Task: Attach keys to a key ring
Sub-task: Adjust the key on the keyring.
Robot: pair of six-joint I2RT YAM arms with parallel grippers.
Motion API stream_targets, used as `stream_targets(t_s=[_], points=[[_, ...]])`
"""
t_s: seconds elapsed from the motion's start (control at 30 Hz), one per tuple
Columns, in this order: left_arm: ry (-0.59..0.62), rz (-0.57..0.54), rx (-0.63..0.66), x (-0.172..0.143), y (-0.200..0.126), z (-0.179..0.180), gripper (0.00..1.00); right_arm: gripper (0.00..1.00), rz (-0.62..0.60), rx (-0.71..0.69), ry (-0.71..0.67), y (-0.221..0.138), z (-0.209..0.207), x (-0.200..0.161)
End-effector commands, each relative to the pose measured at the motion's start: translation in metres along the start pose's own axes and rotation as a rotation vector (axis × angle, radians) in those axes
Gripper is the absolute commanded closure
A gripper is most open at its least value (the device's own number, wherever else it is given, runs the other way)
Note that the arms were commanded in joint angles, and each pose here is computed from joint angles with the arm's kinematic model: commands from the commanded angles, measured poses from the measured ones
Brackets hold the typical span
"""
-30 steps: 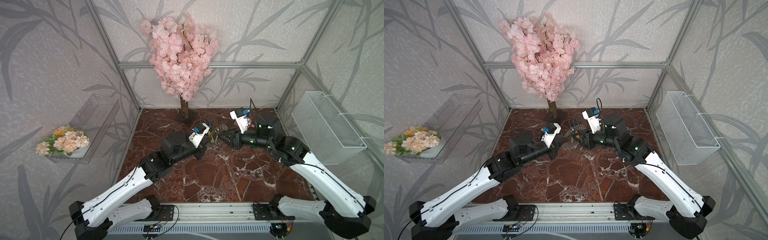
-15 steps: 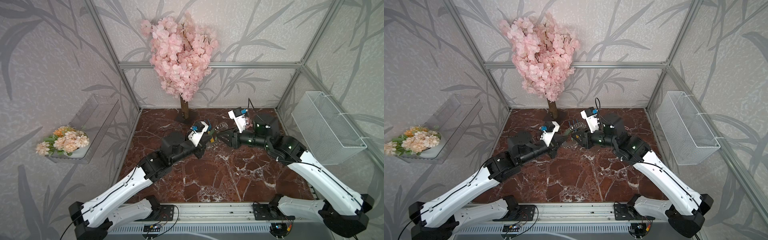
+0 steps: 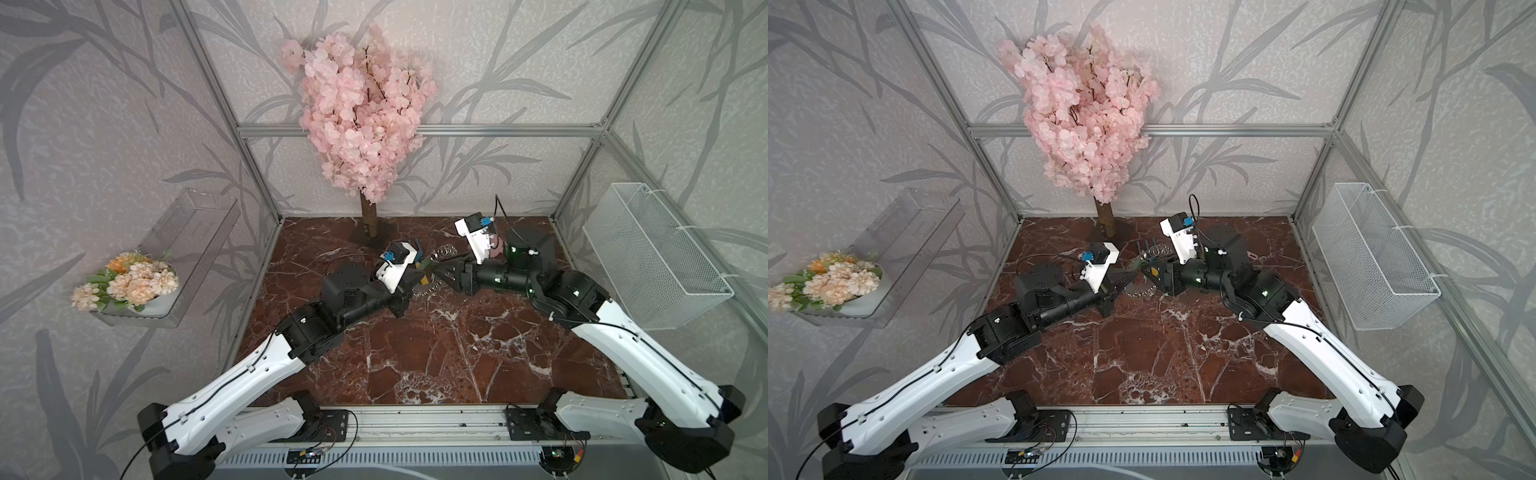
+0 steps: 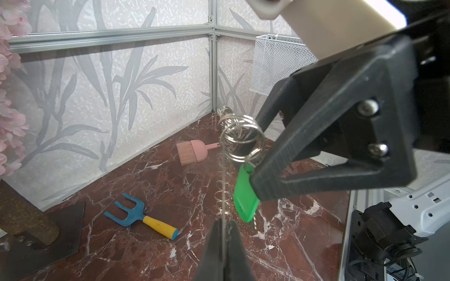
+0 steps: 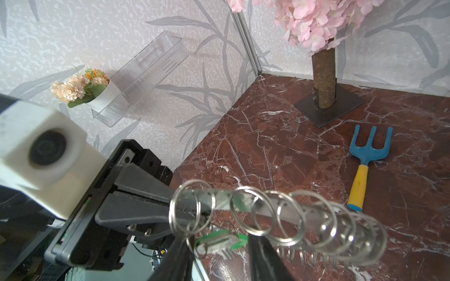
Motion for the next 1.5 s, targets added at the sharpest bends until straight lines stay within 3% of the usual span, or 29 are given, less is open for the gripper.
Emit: stream_targets(t_s=[0.0,0.33,0.7,1.0,1.33,1.4,1.47], points=[[-0.004,-0.098,0.008,0.028,-0.006,0.003,1.0,0.58,-0.009,0.057,-0.014,0.003,0.016,0.008],[-0.007,-0.111,0.019,0.031,-0.007,0.006,1.0,0.58,0.001,0.039,-0.018,0.008,0.015,0.0],[-0.033,-0.121,0.12,0.029,-0.012,0.026,1.0,0.79,-0.035,0.001,-0.03,-0.012,0.012,-0.001],[-0.048,-0.119,0.131,0.024,-0.011,0.031,1.0,0.83,-0.03,-0.013,-0.05,-0.023,0.014,-0.002],[-0.058,-0.13,0.135,0.018,-0.015,0.03,1.0,0.98,-0.033,-0.04,-0.092,-0.026,0.02,0.012],[-0.057,-0.129,0.134,0.017,-0.016,0.03,1.0,0.97,-0.029,-0.037,-0.095,-0.025,0.02,0.011],[-0.054,-0.134,0.123,0.018,-0.017,0.028,1.0,0.86,-0.027,-0.031,-0.102,-0.024,0.021,0.012]])
Point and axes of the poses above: each gripper's point midway between its finger pads, its own y axis out along the fingers, its own z axis along the line the jaws close on, x = y × z, the point moved 1 cm from there along -y, back along the fingers, and after that the axes turned 10 degrees about y, right-handed, at the moved point
